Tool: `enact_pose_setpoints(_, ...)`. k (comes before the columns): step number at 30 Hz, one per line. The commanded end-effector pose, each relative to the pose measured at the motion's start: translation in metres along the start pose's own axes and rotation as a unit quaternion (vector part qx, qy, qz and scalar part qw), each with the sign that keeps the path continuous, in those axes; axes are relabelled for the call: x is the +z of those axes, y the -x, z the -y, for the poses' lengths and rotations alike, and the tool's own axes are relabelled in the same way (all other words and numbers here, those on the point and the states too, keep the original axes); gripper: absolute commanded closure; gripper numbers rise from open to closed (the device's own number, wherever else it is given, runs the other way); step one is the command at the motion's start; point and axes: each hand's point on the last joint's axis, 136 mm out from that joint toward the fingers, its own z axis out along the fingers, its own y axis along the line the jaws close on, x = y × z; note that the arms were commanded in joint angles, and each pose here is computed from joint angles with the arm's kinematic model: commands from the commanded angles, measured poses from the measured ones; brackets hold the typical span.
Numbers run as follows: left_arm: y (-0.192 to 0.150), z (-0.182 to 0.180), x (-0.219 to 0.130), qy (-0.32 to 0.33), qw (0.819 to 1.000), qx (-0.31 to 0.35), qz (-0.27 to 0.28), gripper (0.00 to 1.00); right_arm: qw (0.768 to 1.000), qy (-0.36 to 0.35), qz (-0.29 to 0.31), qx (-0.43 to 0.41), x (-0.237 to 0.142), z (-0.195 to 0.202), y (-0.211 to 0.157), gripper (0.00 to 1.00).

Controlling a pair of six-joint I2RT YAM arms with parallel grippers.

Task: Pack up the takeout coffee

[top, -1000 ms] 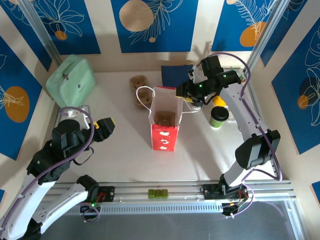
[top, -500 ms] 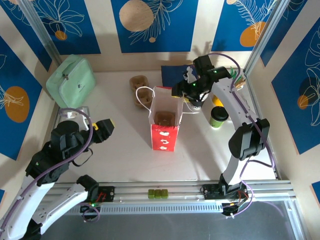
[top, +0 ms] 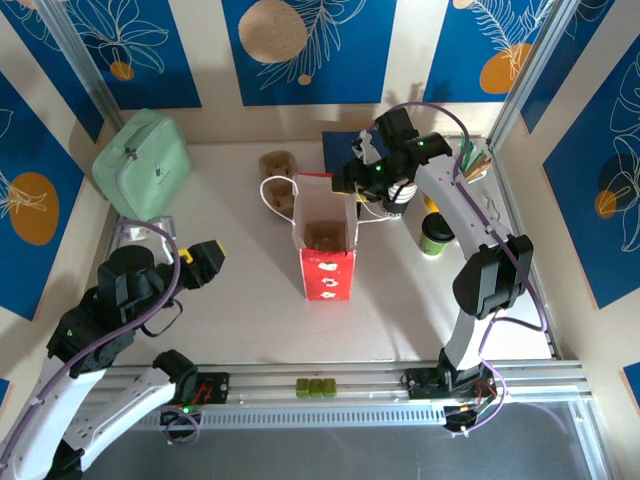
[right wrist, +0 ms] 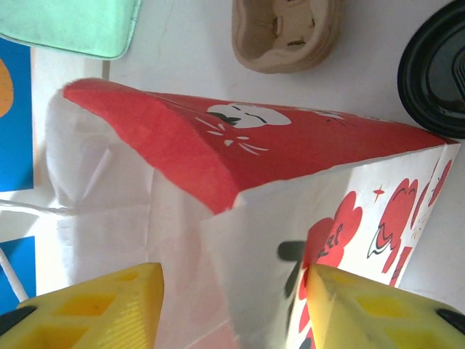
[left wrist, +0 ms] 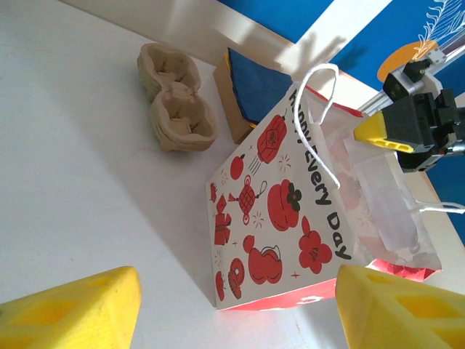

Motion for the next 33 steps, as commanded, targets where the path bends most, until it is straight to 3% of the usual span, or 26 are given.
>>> enact_pose_setpoints(1,-0.001,-0.004,-0.001,0.006,1.0,0.0,0.001,0.29,1.0,0.024,-0.003,-0.017,0.002,-0.011,0.004,0.45)
enact_pose_setpoints(6,0.0,-0.005,-0.002,0.009,1.0,0.001,0.004,0.29,1.0,0.02,-0.003,-0.017,0.001,-0.011,0.003,0.45)
enact_pose_setpoints(10,0.0,-0.004,-0.002,0.008,1.0,0.002,0.003,0.29,1.0,-0.028,0.005,-0.013,-0.013,-0.001,0.002,0.43)
enact_pose_setpoints(20,0.001,-0.009,0.002,0.025,0.999,0.02,0.007,0.28,0.986,-0.148,0.075,0.009,-0.098,0.023,-0.014,0.28)
enact_pose_setpoints(27,0.004,-0.014,0.01,0.048,0.998,0.047,0.01,0.25,0.965,-0.225,0.109,0.081,-0.152,0.06,-0.042,0.2)
enact_pose_setpoints(33,0.004,-0.025,0.019,0.076,0.995,0.065,0.017,0.18,0.949,-0.249,0.123,0.149,-0.172,0.099,-0.065,0.16)
